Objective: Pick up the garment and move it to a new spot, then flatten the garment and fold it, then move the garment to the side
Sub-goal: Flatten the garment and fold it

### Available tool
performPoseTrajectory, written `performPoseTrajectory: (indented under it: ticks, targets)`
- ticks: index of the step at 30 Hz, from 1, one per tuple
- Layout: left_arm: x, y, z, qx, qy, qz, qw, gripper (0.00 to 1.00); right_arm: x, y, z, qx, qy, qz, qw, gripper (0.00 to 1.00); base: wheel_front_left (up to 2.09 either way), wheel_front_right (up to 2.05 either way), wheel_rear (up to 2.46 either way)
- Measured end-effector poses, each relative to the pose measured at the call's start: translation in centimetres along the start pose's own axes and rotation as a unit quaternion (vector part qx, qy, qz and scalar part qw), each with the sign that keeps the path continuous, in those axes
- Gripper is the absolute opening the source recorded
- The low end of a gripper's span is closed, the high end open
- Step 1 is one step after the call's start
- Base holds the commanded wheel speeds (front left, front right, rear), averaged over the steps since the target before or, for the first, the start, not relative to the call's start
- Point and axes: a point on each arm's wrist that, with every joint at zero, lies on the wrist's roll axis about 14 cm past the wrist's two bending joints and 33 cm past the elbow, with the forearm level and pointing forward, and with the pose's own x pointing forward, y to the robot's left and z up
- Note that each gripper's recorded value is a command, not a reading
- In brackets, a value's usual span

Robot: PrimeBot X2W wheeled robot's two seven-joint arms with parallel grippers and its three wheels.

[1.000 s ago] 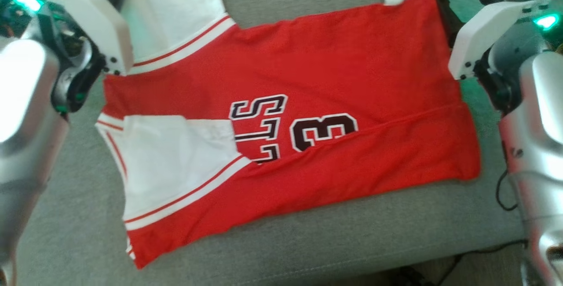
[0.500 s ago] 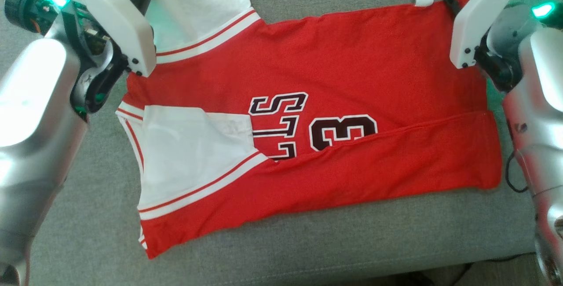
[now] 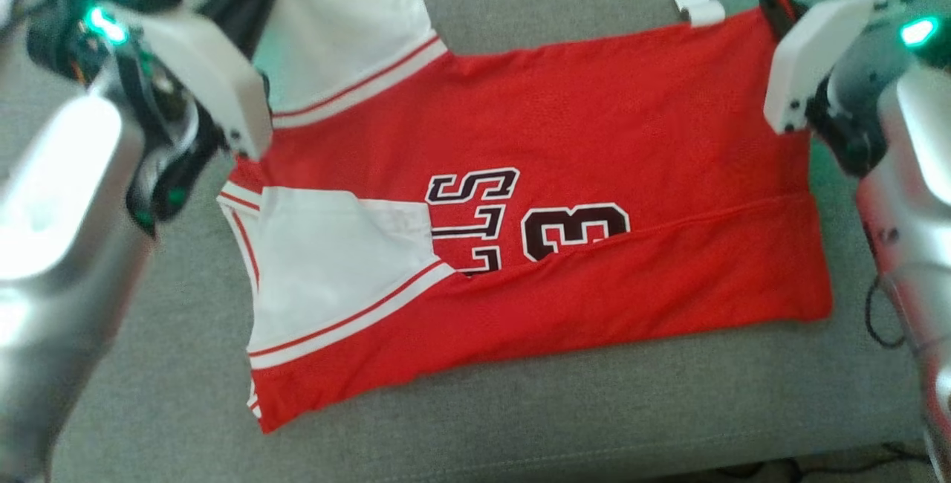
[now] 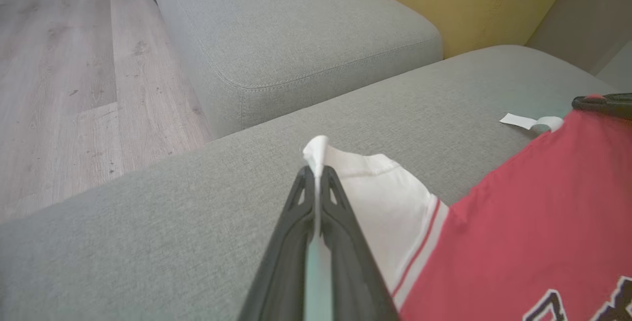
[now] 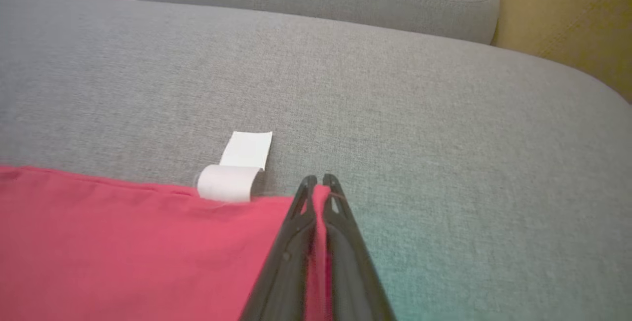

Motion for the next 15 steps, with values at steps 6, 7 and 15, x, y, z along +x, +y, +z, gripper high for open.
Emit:
performPoseTrajectory:
  ticks: [6,7,15]
  targets:
    - [-3.3,-2.0,-1.4,-0.017,-0.011,-0.011,1.0,0.0,-2.3,0.0,-1.9,0.014,-0.012,0.004,1.0,0.0,0.0,0.0,0.0]
    - [-4.0,-2.5,-1.6,-0.022,-0.015,-0.011,1.0,0.0,-2.7,0.0,-2.2,0.016,-0.014,0.004,1.0,0.0,0.0,0.0,0.0]
    - [-10.4,-5.9,-5.1,-0.067,-0.032,0.001,0.997,0.0,-6.4,0.6,-3.8,0.04,-0.038,0.012,0.998,0.0,0.0,0.0,0.0]
